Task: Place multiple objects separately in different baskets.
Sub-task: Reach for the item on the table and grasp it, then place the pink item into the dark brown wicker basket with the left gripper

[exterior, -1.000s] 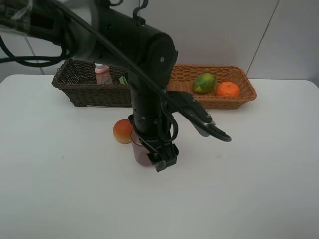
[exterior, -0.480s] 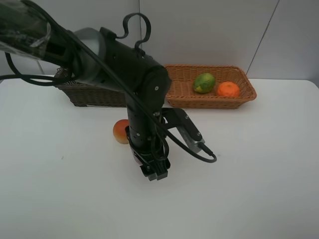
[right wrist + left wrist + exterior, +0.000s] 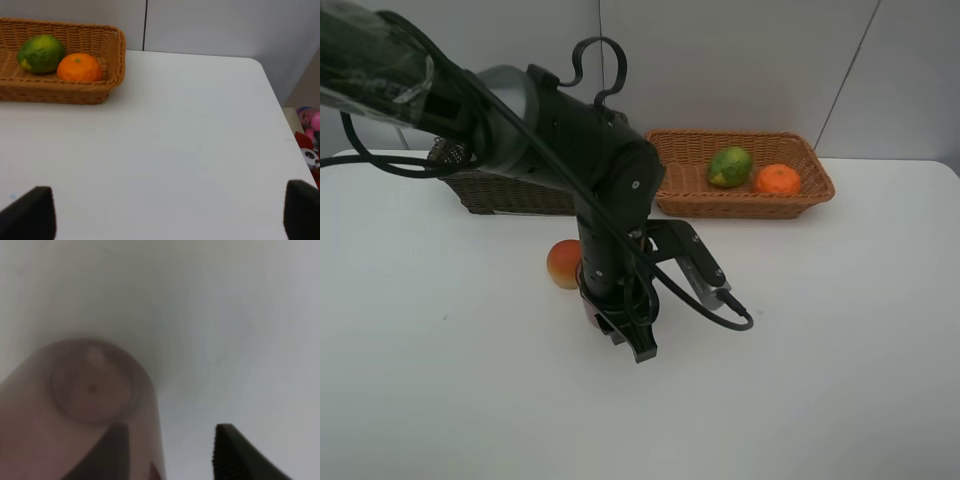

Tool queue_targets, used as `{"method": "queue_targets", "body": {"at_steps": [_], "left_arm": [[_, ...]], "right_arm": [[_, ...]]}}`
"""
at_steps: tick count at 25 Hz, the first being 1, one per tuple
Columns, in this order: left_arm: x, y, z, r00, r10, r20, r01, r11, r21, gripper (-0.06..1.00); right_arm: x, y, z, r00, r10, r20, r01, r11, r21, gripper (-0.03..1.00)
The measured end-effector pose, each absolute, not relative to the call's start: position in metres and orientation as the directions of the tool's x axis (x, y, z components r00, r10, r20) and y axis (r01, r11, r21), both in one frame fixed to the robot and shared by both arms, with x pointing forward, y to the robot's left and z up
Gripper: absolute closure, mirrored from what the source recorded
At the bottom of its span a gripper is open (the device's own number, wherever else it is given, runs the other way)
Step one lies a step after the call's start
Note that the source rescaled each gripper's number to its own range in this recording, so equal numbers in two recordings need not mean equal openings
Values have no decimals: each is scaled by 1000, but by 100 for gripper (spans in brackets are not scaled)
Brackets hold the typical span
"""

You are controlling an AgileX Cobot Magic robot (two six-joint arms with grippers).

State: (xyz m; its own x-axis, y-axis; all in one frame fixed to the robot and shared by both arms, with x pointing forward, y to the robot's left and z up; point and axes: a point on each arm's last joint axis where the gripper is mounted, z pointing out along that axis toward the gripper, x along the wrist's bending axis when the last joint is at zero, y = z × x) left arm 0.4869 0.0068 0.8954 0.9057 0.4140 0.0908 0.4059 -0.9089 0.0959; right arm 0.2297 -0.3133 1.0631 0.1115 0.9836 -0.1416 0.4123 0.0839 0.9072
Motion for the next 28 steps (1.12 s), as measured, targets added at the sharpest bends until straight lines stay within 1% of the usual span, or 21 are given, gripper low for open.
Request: {"method": "queue_targets", "body": {"at_steps": [1, 3, 4, 21, 25, 28], "left_arm": [[487, 7, 895, 907, 409, 96, 401, -911, 94, 69], [487, 7, 895, 908, 407, 99, 398, -913, 93, 89], [488, 7, 895, 909, 404, 102, 396, -914, 93, 94], [489, 5, 899, 908, 406, 104, 398, -913, 92, 94], [497, -2, 930, 884, 454, 111, 441, -889, 121, 94], [506, -3, 958, 832, 545, 105, 525, -834, 167, 94]], "right_arm": [[230, -313, 1063, 112, 984, -142, 412, 84, 907, -1], [230, -313, 1063, 112, 984, -142, 412, 84, 907, -1], [230, -313, 1063, 112, 984, -142, 412, 84, 907, -1], [230, -313, 1063, 111, 984, -141, 412, 83, 907, -1], [230, -313, 1063, 111, 984, -141, 412, 83, 907, -1], [230, -313, 1063, 111, 984, -141, 412, 83, 907, -1]]}}
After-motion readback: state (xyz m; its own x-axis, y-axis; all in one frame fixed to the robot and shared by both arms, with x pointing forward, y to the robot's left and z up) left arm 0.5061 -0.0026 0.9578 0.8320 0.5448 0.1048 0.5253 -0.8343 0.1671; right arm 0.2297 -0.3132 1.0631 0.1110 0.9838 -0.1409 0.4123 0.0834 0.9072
